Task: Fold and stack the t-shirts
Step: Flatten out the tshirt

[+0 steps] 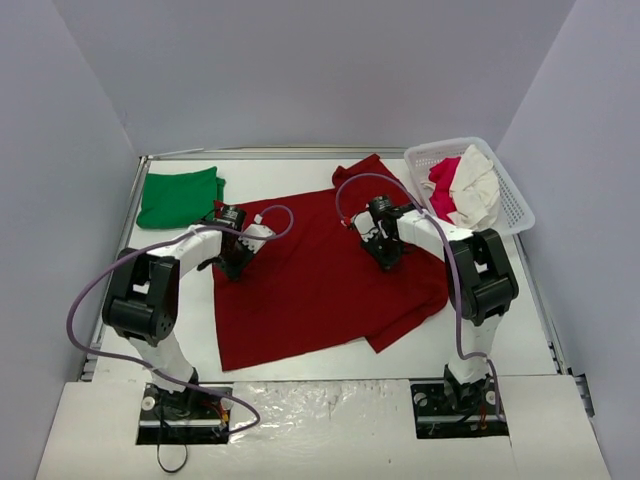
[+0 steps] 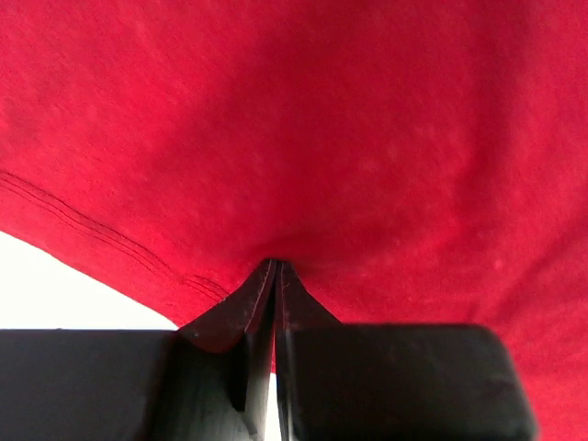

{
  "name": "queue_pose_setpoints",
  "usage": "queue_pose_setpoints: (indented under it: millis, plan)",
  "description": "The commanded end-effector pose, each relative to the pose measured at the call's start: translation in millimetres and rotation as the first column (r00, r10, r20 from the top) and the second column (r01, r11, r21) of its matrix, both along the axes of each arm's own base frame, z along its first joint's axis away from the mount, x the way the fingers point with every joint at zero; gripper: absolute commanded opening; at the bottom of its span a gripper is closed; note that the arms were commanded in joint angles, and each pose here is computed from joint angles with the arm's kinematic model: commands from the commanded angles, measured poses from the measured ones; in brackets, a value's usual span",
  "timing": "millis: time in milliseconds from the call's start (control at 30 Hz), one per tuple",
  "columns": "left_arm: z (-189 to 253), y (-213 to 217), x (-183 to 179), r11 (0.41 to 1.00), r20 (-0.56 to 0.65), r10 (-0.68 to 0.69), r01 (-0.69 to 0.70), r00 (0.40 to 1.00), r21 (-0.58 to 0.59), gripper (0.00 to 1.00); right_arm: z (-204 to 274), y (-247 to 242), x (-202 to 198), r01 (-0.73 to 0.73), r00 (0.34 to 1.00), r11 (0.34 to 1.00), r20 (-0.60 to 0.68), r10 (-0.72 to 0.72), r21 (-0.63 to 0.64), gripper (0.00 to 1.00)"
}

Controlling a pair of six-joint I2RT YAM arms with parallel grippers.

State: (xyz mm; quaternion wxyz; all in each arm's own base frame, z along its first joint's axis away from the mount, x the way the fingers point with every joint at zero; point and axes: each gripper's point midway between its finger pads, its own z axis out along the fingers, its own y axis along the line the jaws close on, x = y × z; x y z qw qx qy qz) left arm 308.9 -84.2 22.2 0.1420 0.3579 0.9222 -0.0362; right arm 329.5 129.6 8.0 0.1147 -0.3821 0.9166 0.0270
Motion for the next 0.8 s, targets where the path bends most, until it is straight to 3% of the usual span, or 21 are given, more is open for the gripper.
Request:
queue_pose_setpoints:
  millis: [0, 200, 500, 767]
  plan:
    - [-5, 1, 27, 0.999, 0.052, 0.027, -0.030, 0.998, 0.043, 0.02, -1, -9, 6, 0.029, 1.000, 0.998, 0.001, -0.029, -0.049, 0.00]
    - [-27, 7, 40, 0.992, 0.011, 0.078, -0.079, 0.997, 0.096, 0.02, -11, -16, 13, 0.054, 0.998, 0.995, -0.007, -0.055, -0.083, 0.00]
    - [-9, 11, 84, 0.976, 0.067, 0.137, -0.147, 0.988, 0.160, 0.02, -12, -30, 47, 0.117, 0.993, 0.988, 0.032, -0.114, -0.102, 0.00]
    - [2, -6, 129, 0.978, 0.097, 0.144, -0.156, 0.985, 0.141, 0.02, -13, -28, 78, 0.130, 0.990, 0.987, 0.064, -0.124, -0.099, 0.00]
